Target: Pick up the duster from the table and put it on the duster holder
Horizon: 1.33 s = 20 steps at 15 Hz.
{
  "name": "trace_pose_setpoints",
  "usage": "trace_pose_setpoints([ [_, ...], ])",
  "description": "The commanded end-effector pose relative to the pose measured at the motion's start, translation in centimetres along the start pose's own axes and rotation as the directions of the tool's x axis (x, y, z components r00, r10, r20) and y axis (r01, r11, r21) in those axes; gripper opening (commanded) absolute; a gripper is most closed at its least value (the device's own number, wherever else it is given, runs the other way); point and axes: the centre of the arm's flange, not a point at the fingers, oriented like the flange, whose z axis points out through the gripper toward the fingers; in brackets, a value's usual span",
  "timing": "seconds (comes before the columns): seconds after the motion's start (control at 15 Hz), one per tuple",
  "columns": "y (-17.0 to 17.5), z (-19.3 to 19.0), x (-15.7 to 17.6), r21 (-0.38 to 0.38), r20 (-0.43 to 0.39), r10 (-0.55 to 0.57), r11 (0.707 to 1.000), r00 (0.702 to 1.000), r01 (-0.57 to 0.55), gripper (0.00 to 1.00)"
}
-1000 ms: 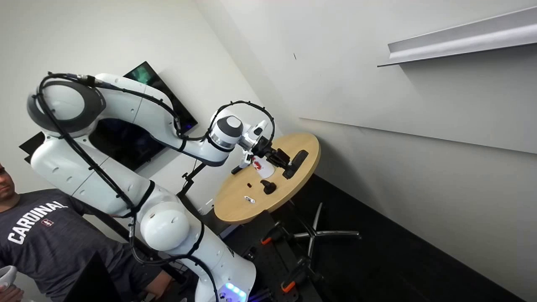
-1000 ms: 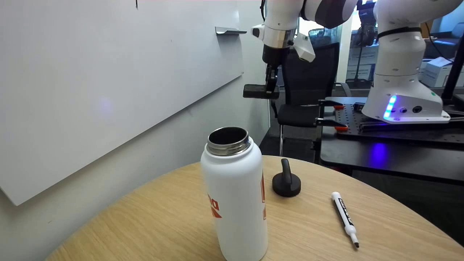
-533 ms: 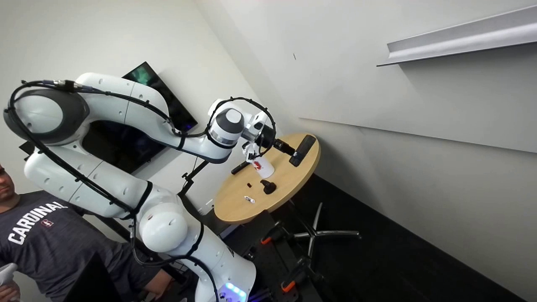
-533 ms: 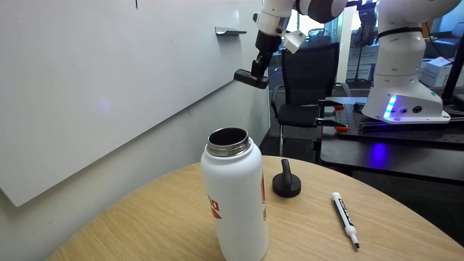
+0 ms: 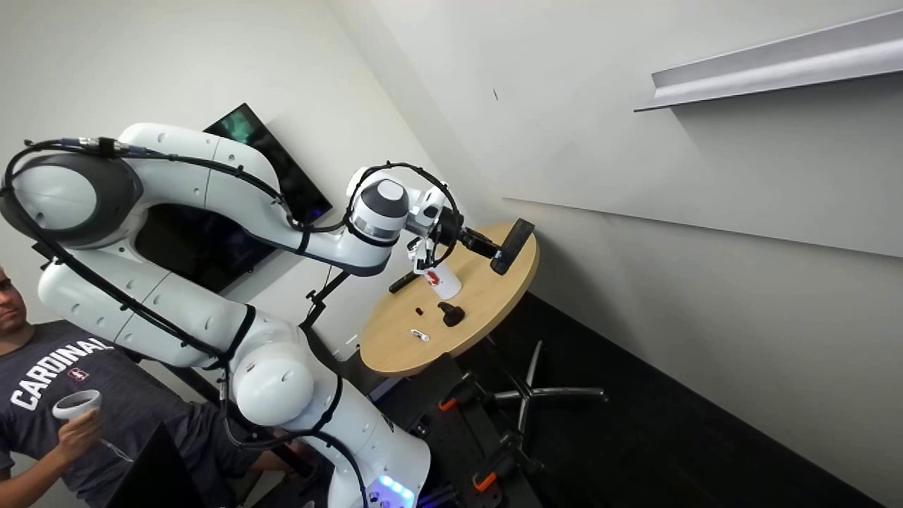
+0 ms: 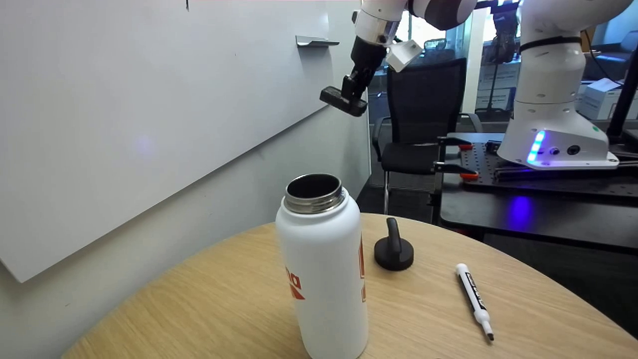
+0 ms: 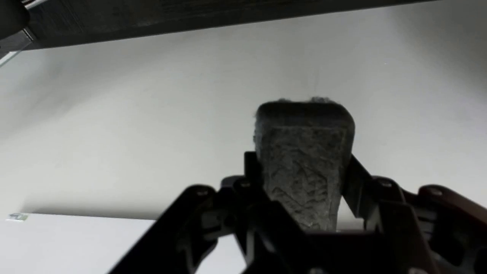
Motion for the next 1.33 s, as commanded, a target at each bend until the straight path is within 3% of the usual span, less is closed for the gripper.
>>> trace_pose_setpoints([
  [0.0,1.6,-0.5,1.3,-0.033,-0.130,0.118,0.992,0.985,-0.123,0.29],
  [0.2,4.2,-2.3,2.9,-0.036,-0.226,0.221,0.971,0.949,-0.235,0.29],
  [0.47,8.1,-5.0,4.4,-0.017,-0.355,0.350,0.925,0.867,-0.380,0.29],
  [0.73,11.1,-8.1,5.1,0.027,-0.490,0.442,0.869,0.751,-0.494,0.29],
  [1.0,13.5,-10.5,5.8,0.087,-0.616,0.497,0.815,0.612,-0.573,0.29],
  [1.07,12.5,-10.3,6.6,0.079,-0.551,0.483,0.842,0.680,-0.534,0.29],
  [1.13,12.8,-10.8,6.6,0.084,-0.564,0.486,0.838,0.667,-0.539,0.54],
  [1.27,12.6,-10.7,6.5,0.083,-0.561,0.484,0.840,0.672,-0.536,0.54],
])
